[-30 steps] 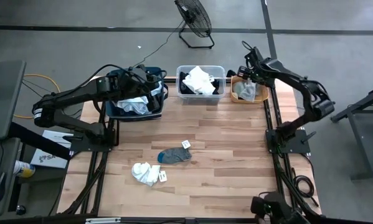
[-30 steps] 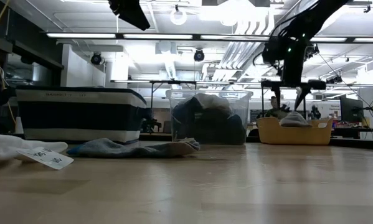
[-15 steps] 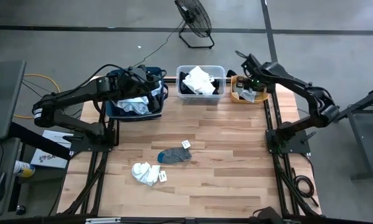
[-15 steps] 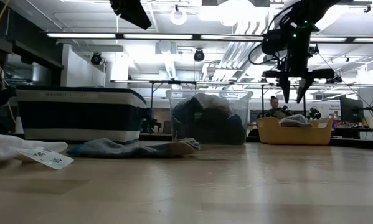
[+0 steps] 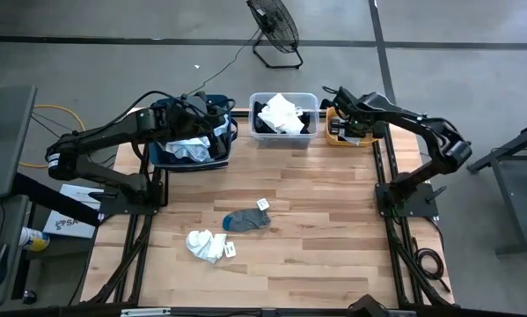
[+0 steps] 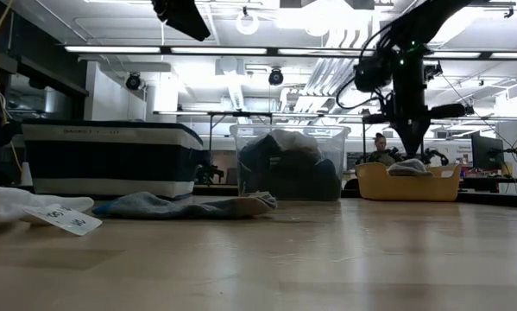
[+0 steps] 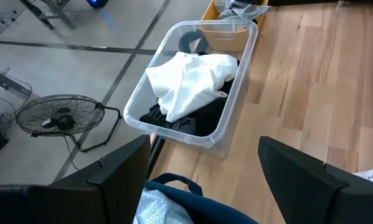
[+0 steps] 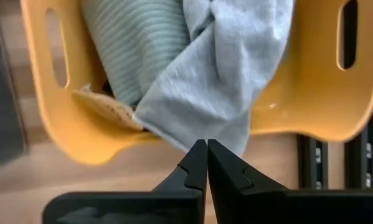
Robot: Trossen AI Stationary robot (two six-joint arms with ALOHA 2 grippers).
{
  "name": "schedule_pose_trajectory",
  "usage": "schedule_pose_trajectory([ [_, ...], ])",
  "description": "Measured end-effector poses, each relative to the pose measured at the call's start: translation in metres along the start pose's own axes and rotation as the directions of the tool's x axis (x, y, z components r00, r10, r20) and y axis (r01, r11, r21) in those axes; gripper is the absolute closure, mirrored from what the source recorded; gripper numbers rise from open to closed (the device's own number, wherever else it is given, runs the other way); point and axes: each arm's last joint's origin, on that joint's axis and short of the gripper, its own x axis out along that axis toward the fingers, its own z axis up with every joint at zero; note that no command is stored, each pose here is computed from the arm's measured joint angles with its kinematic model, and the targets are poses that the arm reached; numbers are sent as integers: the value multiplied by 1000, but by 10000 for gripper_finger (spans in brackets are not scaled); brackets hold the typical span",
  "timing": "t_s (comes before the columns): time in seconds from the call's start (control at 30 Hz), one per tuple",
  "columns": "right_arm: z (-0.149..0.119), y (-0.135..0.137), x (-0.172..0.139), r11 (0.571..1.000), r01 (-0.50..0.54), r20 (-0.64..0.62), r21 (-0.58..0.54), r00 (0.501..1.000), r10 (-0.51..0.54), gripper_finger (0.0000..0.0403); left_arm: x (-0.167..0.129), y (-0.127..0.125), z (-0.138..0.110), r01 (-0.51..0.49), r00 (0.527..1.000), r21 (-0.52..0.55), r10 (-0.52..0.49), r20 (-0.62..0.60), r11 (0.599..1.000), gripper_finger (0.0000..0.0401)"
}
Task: Pick & Place Cloths
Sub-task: Put the gray sock into the yellow bin
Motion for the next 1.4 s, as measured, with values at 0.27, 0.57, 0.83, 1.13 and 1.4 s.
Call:
schedule_pose_trajectory([
  [0.27,13,5,26,999,-17,23,37,1000,16,399,0,-1,0,21,1000,-4,-21,5,1000,108],
  [0.57,34,17,44,990,-111,125,82,987,100,400,0,-1,-1,23,1000,1,-23,-10,1000,108],
  [0.83,42,25,72,988,-101,109,117,990,88,400,0,-1,-4,27,999,7,-27,-34,1000,108],
  [1.13,42,26,72,987,-125,96,106,989,115,400,0,-1,-4,28,999,9,-28,-41,1000,108],
  [1.4,41,19,42,981,-189,152,39,972,181,386,0,-1,-4,27,999,9,-27,-41,1000,108],
])
